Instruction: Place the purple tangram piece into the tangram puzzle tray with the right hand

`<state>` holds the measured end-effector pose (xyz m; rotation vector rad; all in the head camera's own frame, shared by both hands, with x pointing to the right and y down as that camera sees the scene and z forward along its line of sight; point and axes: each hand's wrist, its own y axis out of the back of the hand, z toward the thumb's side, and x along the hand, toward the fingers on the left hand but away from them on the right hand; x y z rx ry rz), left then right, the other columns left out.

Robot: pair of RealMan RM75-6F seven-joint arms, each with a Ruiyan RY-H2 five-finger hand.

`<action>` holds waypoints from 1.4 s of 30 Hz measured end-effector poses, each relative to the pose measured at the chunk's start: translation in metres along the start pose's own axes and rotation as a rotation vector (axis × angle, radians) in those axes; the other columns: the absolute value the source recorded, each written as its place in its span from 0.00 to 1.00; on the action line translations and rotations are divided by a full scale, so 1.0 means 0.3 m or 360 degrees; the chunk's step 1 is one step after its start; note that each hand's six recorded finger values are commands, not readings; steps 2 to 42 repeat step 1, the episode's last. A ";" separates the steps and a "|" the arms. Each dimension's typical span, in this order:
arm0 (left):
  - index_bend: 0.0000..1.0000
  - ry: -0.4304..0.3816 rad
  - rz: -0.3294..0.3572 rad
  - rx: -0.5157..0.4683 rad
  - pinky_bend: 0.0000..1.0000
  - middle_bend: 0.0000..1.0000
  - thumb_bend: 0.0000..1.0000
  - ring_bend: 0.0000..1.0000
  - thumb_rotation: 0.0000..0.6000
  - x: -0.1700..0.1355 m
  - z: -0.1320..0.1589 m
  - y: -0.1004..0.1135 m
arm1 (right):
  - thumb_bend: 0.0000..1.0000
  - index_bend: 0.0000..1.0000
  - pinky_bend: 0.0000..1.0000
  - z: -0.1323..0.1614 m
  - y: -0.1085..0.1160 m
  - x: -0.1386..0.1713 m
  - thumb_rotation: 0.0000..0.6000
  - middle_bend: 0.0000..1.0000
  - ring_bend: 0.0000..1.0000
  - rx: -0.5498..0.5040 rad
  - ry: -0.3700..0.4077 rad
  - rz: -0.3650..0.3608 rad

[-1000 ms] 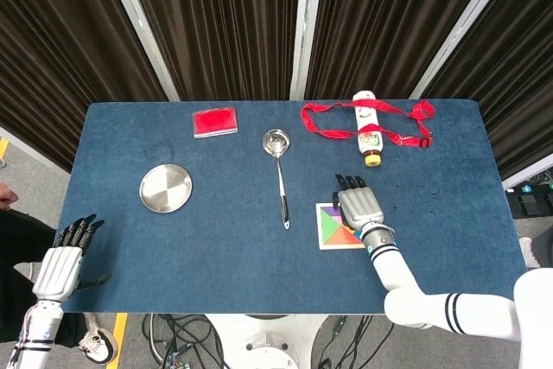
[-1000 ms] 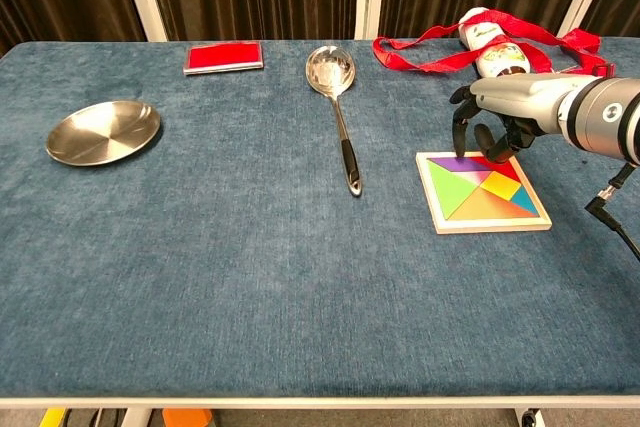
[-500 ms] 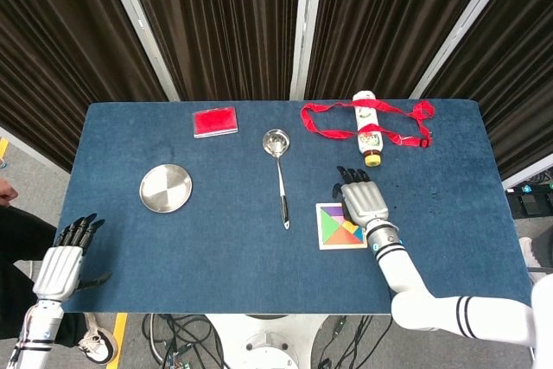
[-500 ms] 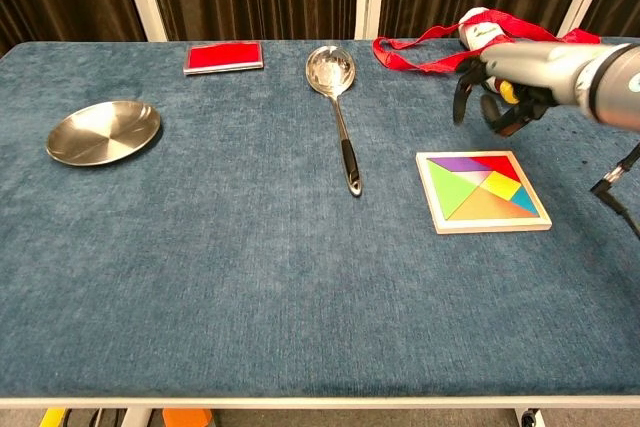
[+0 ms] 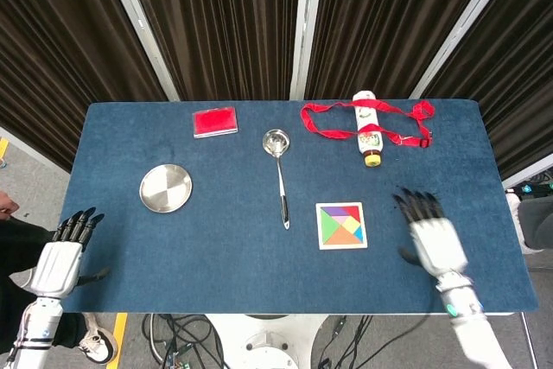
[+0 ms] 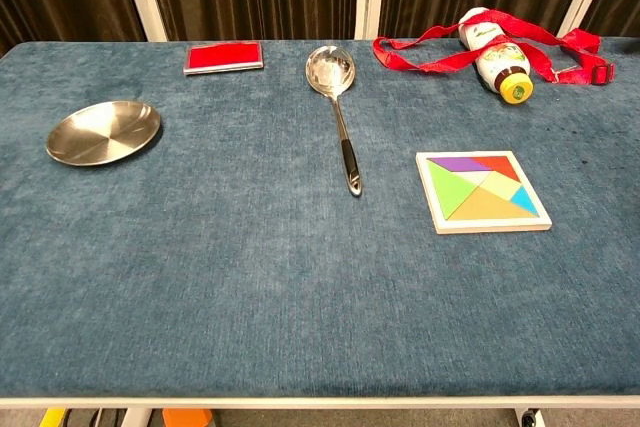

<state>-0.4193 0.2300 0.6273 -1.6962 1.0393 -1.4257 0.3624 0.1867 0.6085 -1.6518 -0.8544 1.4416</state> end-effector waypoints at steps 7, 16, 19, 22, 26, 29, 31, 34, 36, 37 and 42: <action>0.12 -0.0005 0.0006 0.0008 0.12 0.03 0.00 0.00 1.00 0.003 0.006 0.004 | 0.12 0.00 0.00 -0.050 -0.011 0.050 1.00 0.00 0.00 -0.0023 -0.0053 -0.0024; 0.12 -0.0005 0.0006 0.0008 0.12 0.03 0.00 0.00 1.00 0.003 0.006 0.004 | 0.12 0.00 0.00 -0.050 -0.011 0.050 1.00 0.00 0.00 -0.0023 -0.0053 -0.0024; 0.12 -0.0005 0.0006 0.0008 0.12 0.03 0.00 0.00 1.00 0.003 0.006 0.004 | 0.12 0.00 0.00 -0.050 -0.011 0.050 1.00 0.00 0.00 -0.0023 -0.0053 -0.0024; 0.12 -0.0005 0.0006 0.0008 0.12 0.03 0.00 0.00 1.00 0.003 0.006 0.004 | 0.12 0.00 0.00 -0.050 -0.011 0.050 1.00 0.00 0.00 -0.0023 -0.0053 -0.0024; 0.12 -0.0005 0.0006 0.0008 0.12 0.03 0.00 0.00 1.00 0.003 0.006 0.004 | 0.12 0.00 0.00 -0.050 -0.011 0.050 1.00 0.00 0.00 -0.0023 -0.0053 -0.0024; 0.12 -0.0005 0.0006 0.0008 0.12 0.03 0.00 0.00 1.00 0.003 0.006 0.004 | 0.12 0.00 0.00 -0.050 -0.011 0.050 1.00 0.00 0.00 -0.0023 -0.0053 -0.0024; 0.12 -0.0005 0.0006 0.0008 0.12 0.03 0.00 0.00 1.00 0.003 0.006 0.004 | 0.12 0.00 0.00 -0.050 -0.011 0.050 1.00 0.00 0.00 -0.0023 -0.0053 -0.0024; 0.12 -0.0005 0.0006 0.0008 0.12 0.03 0.00 0.00 1.00 0.003 0.006 0.004 | 0.12 0.00 0.00 -0.050 -0.011 0.050 1.00 0.00 0.00 -0.0023 -0.0053 -0.0024; 0.12 -0.0005 0.0006 0.0008 0.12 0.03 0.00 0.00 1.00 0.003 0.006 0.004 | 0.12 0.00 0.00 -0.050 -0.011 0.050 1.00 0.00 0.00 -0.0023 -0.0053 -0.0024; 0.12 -0.0005 0.0006 0.0008 0.12 0.03 0.00 0.00 1.00 0.003 0.006 0.004 | 0.12 0.00 0.00 -0.050 -0.011 0.050 1.00 0.00 0.00 -0.0023 -0.0053 -0.0024; 0.12 -0.0005 0.0006 0.0008 0.12 0.03 0.00 0.00 1.00 0.003 0.006 0.004 | 0.12 0.00 0.00 -0.050 -0.011 0.050 1.00 0.00 0.00 -0.0023 -0.0053 -0.0024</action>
